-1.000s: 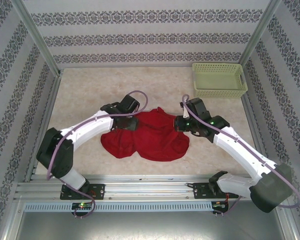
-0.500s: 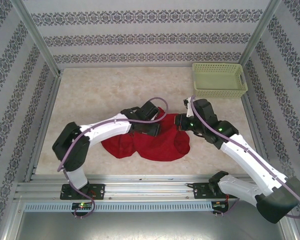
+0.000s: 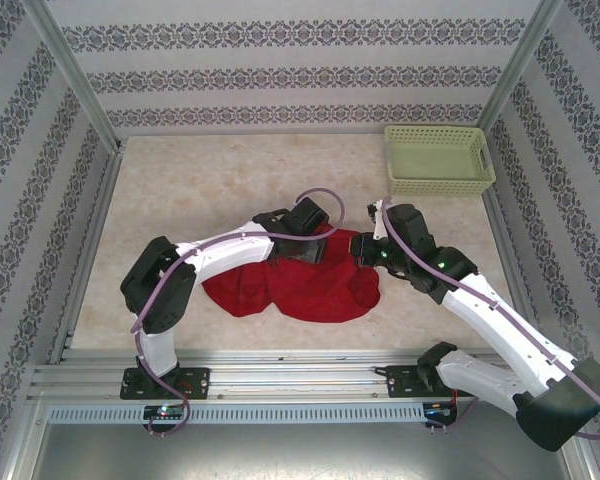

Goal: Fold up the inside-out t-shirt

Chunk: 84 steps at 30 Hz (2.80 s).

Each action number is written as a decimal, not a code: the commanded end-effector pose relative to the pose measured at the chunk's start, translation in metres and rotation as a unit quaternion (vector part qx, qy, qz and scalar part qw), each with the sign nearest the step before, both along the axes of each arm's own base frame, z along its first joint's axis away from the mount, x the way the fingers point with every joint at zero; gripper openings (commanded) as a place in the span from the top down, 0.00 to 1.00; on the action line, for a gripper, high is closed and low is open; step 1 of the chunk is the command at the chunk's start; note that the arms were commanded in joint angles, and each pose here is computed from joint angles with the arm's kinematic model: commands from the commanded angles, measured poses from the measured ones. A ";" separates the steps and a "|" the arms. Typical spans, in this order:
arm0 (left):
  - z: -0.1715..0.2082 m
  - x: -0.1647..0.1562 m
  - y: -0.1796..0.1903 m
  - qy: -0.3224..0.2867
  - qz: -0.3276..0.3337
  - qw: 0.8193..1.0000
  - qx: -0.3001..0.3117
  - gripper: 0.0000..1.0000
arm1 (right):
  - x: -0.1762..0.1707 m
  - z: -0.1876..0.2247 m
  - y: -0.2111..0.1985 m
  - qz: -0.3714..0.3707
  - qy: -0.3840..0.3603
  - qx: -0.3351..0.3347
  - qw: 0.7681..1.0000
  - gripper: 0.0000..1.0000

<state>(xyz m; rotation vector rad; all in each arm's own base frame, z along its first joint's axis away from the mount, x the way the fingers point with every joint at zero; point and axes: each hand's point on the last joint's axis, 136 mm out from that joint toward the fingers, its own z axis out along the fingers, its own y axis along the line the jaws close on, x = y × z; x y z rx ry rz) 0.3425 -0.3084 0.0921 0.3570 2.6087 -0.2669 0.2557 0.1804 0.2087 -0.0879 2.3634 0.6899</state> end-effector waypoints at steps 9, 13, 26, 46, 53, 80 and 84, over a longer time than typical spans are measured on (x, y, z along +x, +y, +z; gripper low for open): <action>-0.011 0.018 -0.005 -0.007 -0.006 1.000 0.023 0.61 | 0.001 0.007 -0.002 -0.012 -0.014 0.006 1.000 1.00; -0.006 0.020 -0.002 -0.013 -0.008 0.999 0.033 0.74 | 0.003 0.004 -0.009 -0.030 -0.012 -0.006 0.999 1.00; 0.149 -0.021 0.014 -0.149 -0.032 0.988 -0.027 1.00 | 0.022 -0.033 -0.038 -0.117 0.036 -0.041 0.992 1.00; 0.046 -0.123 -0.026 -0.022 -0.142 0.985 -0.092 1.00 | 0.018 -0.111 -0.049 -0.151 0.155 -0.092 0.972 1.00; 0.047 -0.140 -0.071 -0.024 -0.208 0.972 -0.108 1.00 | 0.022 -0.106 -0.053 -0.163 0.145 -0.095 0.971 1.00; 0.001 -0.104 0.030 -0.025 -0.058 0.995 -0.073 0.52 | -0.059 -0.089 0.039 0.003 0.100 -0.043 0.994 0.33; -0.012 -0.102 0.035 -0.012 -0.045 0.997 -0.064 0.59 | -0.067 -0.102 0.069 0.028 0.112 -0.031 0.993 0.39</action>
